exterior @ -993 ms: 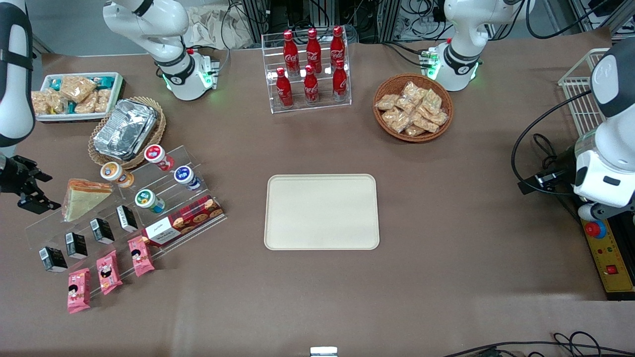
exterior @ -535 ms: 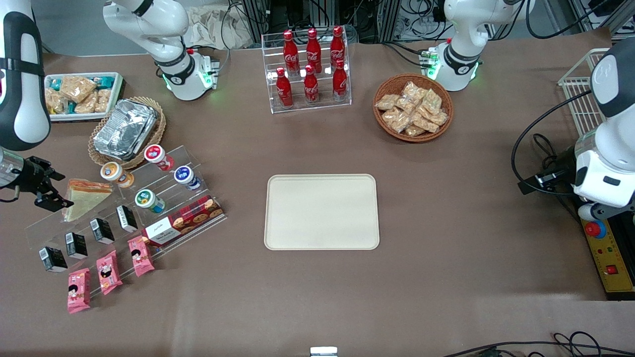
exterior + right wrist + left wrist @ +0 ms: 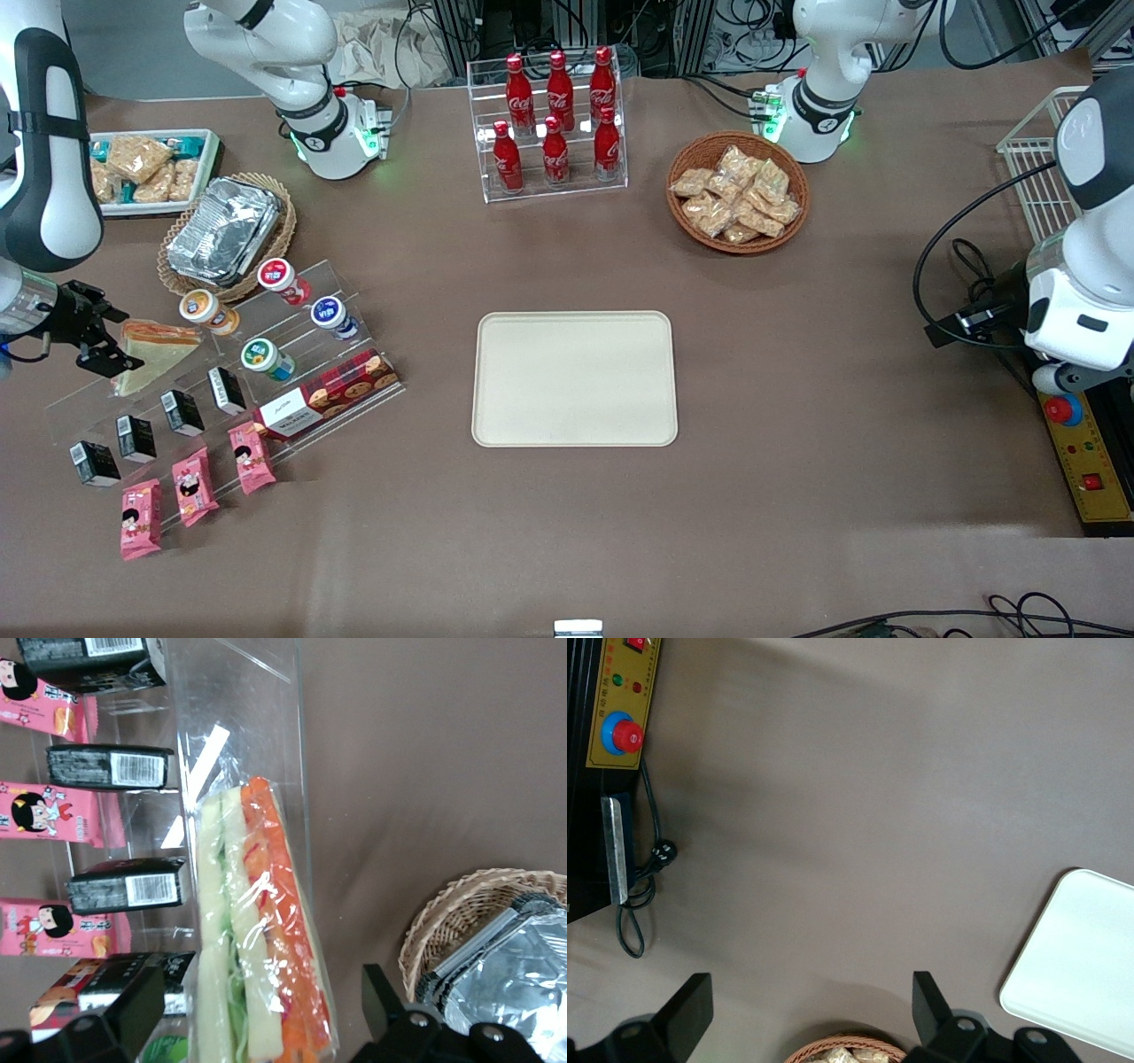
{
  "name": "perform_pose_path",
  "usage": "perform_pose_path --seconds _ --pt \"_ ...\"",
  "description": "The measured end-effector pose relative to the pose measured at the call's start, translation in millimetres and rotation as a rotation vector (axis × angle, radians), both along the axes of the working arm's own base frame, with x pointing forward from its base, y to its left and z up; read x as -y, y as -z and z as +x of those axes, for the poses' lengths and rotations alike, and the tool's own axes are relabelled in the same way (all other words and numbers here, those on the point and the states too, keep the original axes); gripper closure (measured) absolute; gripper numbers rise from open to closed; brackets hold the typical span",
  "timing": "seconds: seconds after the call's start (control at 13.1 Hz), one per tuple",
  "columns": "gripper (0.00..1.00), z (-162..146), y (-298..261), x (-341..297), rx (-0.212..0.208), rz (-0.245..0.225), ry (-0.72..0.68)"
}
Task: Place sandwich on tray
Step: 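Lower the right gripper and close it on the wrapped sandwich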
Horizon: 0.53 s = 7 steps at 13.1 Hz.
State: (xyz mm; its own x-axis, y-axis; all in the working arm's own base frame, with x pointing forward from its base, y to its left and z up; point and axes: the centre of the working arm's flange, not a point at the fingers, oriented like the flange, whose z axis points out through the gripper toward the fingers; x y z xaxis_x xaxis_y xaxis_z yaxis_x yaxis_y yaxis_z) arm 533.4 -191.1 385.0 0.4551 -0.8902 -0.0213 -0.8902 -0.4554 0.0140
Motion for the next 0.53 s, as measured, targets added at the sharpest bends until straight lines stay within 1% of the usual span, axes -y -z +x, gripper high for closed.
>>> perform_pose_path --seconds 0.31,0.38,0.53 --pt "0.03 1 18 0 0.007 -0.009 0.0" --pt "0.12 1 20 0 0.005 -0.009 0.0" --pt "0.37 1 21 0 0.003 -0.008 -0.015"
